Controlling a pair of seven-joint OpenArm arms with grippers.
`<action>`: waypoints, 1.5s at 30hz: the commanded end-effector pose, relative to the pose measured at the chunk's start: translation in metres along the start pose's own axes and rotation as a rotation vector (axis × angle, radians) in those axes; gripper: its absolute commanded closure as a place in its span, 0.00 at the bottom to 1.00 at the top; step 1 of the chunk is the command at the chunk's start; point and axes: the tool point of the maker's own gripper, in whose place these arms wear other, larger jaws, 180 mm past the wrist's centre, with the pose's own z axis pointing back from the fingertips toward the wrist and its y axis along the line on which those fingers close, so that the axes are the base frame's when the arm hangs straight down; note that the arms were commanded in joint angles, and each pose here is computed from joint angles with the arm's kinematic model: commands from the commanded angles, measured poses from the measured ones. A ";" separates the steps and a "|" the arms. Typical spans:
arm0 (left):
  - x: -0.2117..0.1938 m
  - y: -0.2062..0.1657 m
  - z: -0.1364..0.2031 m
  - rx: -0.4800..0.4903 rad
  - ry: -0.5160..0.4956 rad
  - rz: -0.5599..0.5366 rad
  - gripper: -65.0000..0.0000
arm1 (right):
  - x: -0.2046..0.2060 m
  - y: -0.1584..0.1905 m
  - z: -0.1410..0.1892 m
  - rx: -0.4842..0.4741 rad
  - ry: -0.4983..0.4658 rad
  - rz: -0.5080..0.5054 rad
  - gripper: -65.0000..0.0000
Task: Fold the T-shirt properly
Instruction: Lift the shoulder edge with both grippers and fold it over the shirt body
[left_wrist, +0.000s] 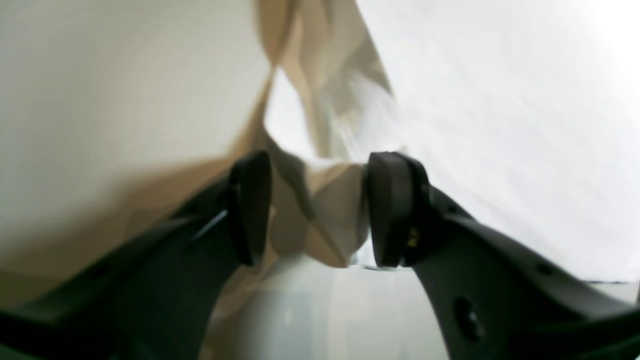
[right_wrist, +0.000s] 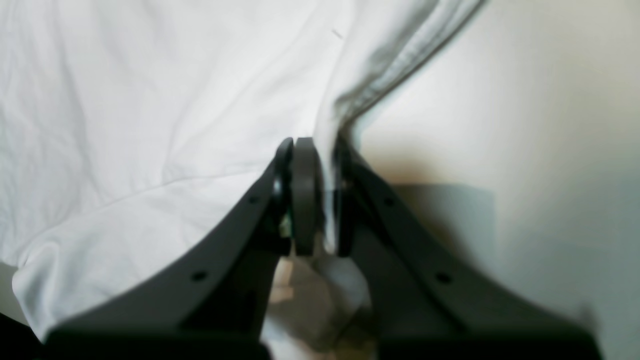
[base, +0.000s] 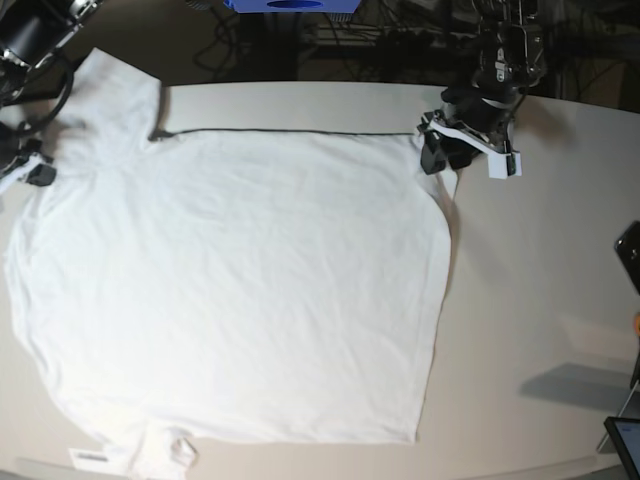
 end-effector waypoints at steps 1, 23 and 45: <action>-0.018 0.002 0.001 0.010 0.077 0.004 0.53 | 0.000 -0.004 0.003 -0.018 0.022 0.019 0.99; -0.012 -0.003 -0.003 -0.002 0.063 0.010 1.00 | 0.000 -0.004 0.003 -0.019 0.020 0.019 0.99; 0.040 -0.023 0.034 -0.021 -0.102 -0.042 1.00 | 0.036 -0.007 0.058 -0.164 -0.081 0.217 1.00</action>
